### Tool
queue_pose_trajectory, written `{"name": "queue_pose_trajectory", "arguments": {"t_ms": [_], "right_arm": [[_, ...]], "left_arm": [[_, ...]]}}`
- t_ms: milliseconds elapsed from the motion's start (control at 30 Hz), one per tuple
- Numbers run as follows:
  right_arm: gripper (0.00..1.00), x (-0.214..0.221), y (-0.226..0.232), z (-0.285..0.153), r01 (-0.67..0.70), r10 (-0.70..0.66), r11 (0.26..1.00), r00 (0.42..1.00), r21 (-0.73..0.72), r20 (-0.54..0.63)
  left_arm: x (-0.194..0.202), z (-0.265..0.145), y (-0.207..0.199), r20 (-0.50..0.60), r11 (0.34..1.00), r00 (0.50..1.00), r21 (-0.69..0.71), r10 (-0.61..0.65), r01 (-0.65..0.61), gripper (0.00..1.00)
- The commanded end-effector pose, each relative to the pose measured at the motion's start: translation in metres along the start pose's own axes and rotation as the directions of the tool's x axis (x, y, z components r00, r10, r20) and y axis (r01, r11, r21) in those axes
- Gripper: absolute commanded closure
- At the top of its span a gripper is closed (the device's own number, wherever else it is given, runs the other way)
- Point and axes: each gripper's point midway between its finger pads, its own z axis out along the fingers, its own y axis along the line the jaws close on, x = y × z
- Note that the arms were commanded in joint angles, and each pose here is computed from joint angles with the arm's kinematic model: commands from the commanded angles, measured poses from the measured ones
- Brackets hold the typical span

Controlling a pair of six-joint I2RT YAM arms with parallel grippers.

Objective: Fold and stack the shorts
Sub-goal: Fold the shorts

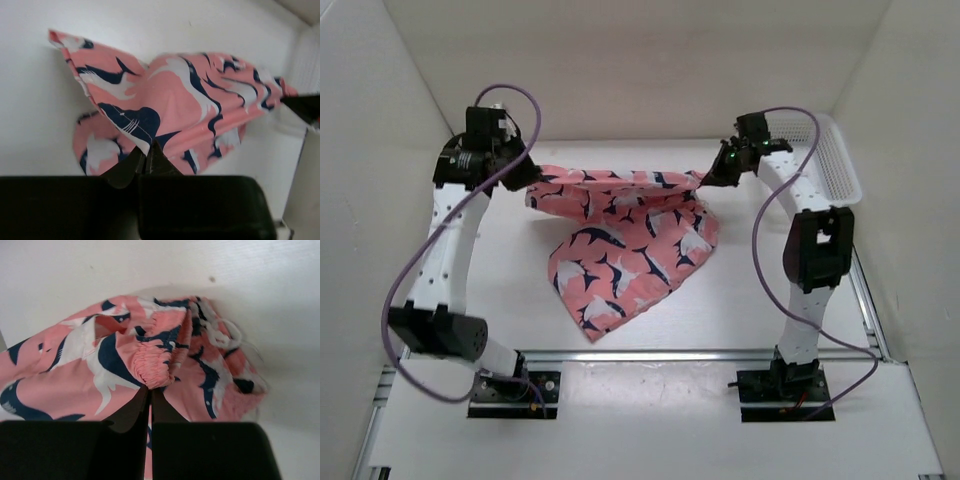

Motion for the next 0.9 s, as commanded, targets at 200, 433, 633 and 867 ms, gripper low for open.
{"name": "queue_pose_trajectory", "arguments": {"t_ms": [200,433,633,867], "right_arm": [[1.0,0.028,-0.051,-0.069,-0.01,0.005,0.991,0.999,0.132,0.042],[1.0,0.087,-0.106,-0.079,-0.02,0.022,0.961,1.0,0.277,-0.003],[1.0,0.112,-0.132,-0.101,-0.029,0.016,0.937,0.999,0.349,0.038],[1.0,0.16,-0.157,-0.116,-0.04,0.031,0.921,0.999,0.388,0.029]], "left_arm": [[0.152,-0.078,-0.007,-0.145,0.98,0.988,0.195,0.055,-0.026,0.9],[0.249,-0.071,-0.002,-0.329,0.975,0.942,0.222,0.059,0.016,0.9],[0.305,-0.072,0.005,-0.433,0.978,0.892,0.207,0.128,-0.04,0.9],[0.333,-0.072,0.02,-0.486,0.987,0.864,0.151,0.127,-0.059,0.9]]}}
